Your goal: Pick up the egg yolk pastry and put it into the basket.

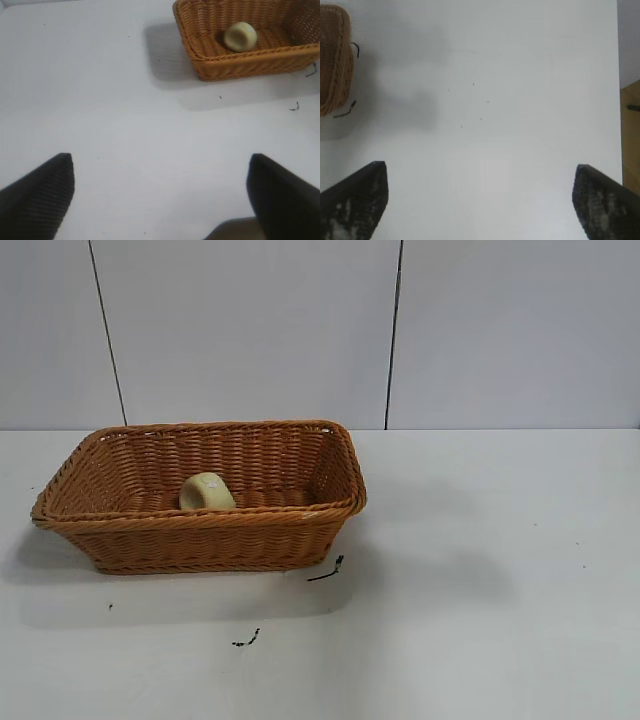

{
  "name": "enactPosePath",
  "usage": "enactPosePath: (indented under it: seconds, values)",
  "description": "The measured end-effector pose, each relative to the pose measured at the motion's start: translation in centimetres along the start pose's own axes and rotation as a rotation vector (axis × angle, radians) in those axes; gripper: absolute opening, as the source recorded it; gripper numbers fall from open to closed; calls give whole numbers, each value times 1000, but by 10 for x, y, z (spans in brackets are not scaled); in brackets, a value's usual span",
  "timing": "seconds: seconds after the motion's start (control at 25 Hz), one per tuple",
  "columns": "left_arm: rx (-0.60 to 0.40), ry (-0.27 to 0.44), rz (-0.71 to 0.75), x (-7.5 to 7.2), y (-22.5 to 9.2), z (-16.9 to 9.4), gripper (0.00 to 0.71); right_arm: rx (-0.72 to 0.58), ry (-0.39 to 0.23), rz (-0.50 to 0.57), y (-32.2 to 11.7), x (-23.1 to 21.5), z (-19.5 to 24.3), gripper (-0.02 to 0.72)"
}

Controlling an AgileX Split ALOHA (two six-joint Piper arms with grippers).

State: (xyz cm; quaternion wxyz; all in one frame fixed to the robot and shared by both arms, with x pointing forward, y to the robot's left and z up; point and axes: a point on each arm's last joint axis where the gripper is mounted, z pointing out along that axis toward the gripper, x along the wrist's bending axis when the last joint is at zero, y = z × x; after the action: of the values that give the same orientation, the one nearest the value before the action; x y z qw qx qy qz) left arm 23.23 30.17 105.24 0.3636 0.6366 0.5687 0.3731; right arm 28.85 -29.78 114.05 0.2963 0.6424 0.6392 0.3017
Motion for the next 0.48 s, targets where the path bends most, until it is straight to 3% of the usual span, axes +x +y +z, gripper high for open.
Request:
enactPosePath:
  seconds: [0.2,0.48]
  values:
    - [0,0,0,0,0,0,696,-176,-1,-4,-61,0,0,693]
    - [0,0,0,0,0,0,696,-167,9,13,-97,1,24,693]
